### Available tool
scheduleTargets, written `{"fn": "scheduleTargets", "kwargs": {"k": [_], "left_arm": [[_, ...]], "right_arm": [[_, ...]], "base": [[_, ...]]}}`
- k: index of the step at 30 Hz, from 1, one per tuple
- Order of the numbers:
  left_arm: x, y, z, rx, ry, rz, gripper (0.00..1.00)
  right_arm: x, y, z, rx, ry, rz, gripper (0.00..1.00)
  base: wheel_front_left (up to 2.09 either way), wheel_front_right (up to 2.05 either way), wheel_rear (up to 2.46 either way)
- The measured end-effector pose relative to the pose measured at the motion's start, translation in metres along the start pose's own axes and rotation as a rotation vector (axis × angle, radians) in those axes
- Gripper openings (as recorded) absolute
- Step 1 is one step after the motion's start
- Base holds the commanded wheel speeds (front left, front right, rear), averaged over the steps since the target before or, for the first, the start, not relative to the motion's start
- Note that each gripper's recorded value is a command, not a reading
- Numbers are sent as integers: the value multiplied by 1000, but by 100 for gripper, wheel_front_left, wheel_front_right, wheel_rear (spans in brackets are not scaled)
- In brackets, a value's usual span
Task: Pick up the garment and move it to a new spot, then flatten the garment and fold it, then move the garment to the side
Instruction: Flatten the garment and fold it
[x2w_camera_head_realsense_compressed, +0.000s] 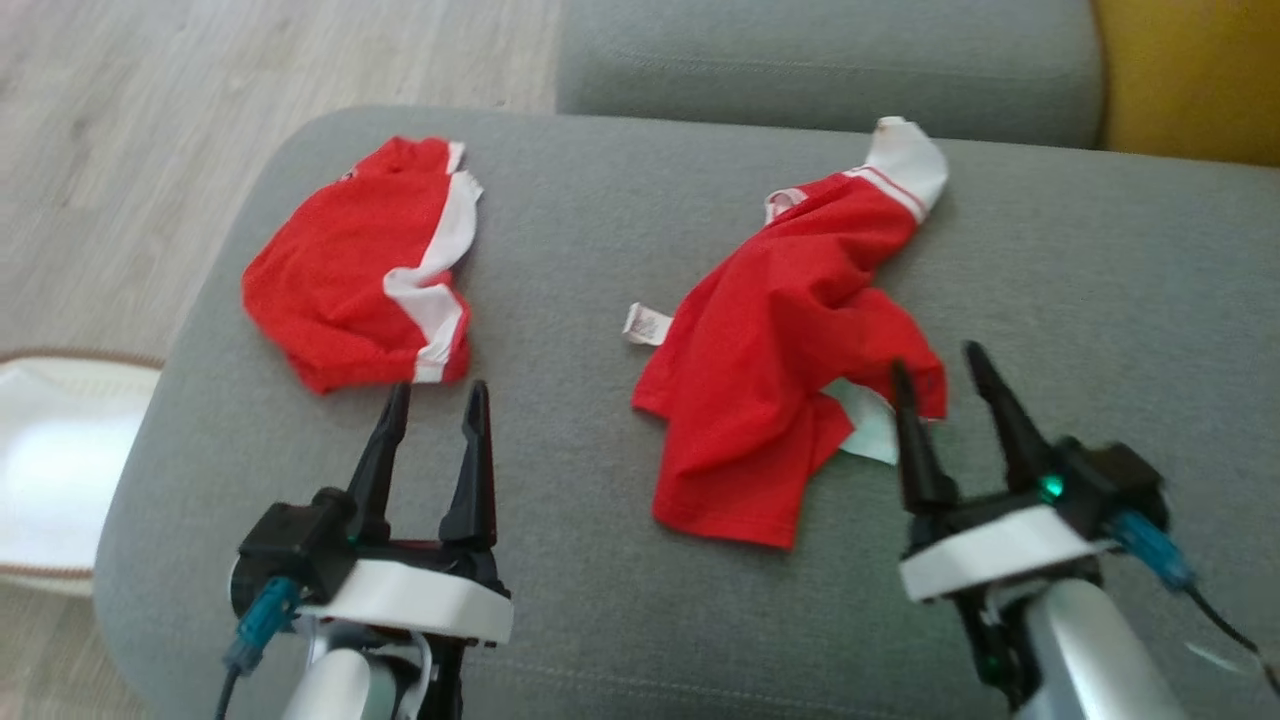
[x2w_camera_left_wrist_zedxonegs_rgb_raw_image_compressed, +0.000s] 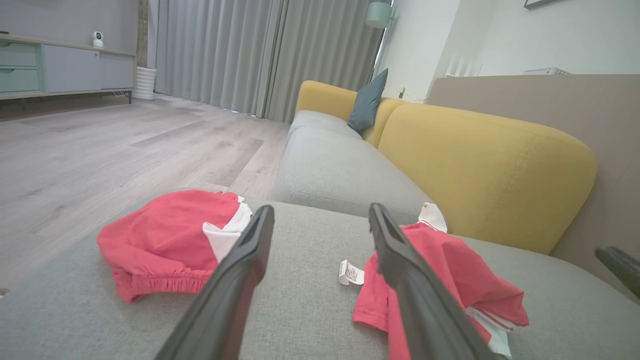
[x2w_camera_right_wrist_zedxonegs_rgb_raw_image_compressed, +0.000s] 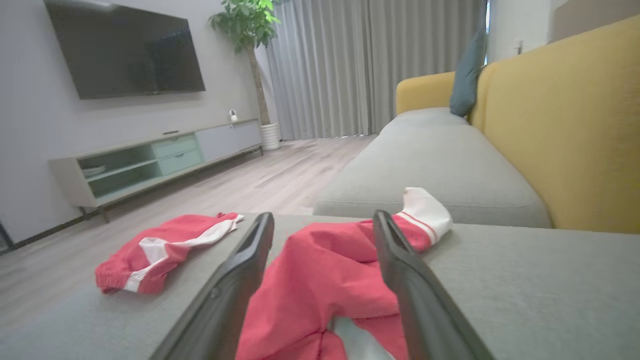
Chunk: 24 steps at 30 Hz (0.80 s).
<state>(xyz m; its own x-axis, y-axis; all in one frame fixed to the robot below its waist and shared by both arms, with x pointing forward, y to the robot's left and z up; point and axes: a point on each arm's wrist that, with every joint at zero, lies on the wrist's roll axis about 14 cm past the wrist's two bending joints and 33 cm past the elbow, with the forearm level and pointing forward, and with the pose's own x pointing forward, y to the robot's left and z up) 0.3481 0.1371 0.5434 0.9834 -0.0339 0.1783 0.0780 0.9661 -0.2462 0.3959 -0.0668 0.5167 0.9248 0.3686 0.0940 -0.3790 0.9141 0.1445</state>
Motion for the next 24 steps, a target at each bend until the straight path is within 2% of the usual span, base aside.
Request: {"fn": "scheduleTargets", "kwargs": {"k": [5, 11, 16, 24], "left_arm": [[0, 7, -3, -5, 11, 26, 100], [0, 21, -8, -4, 30, 69, 100], [-2, 34, -10, -2, 43, 114, 100], [-11, 55, -15, 3, 69, 194, 100]], "right_arm": [[28, 52, -15, -45, 86, 179, 100], [47, 99, -71, -125, 326, 362, 100], [61, 112, -107, -189, 465, 430, 100], [82, 103, -151, -286, 623, 446, 100]], "base": [[0, 0, 0], [0, 0, 0], [0, 0, 0], [0, 0, 0]]}}
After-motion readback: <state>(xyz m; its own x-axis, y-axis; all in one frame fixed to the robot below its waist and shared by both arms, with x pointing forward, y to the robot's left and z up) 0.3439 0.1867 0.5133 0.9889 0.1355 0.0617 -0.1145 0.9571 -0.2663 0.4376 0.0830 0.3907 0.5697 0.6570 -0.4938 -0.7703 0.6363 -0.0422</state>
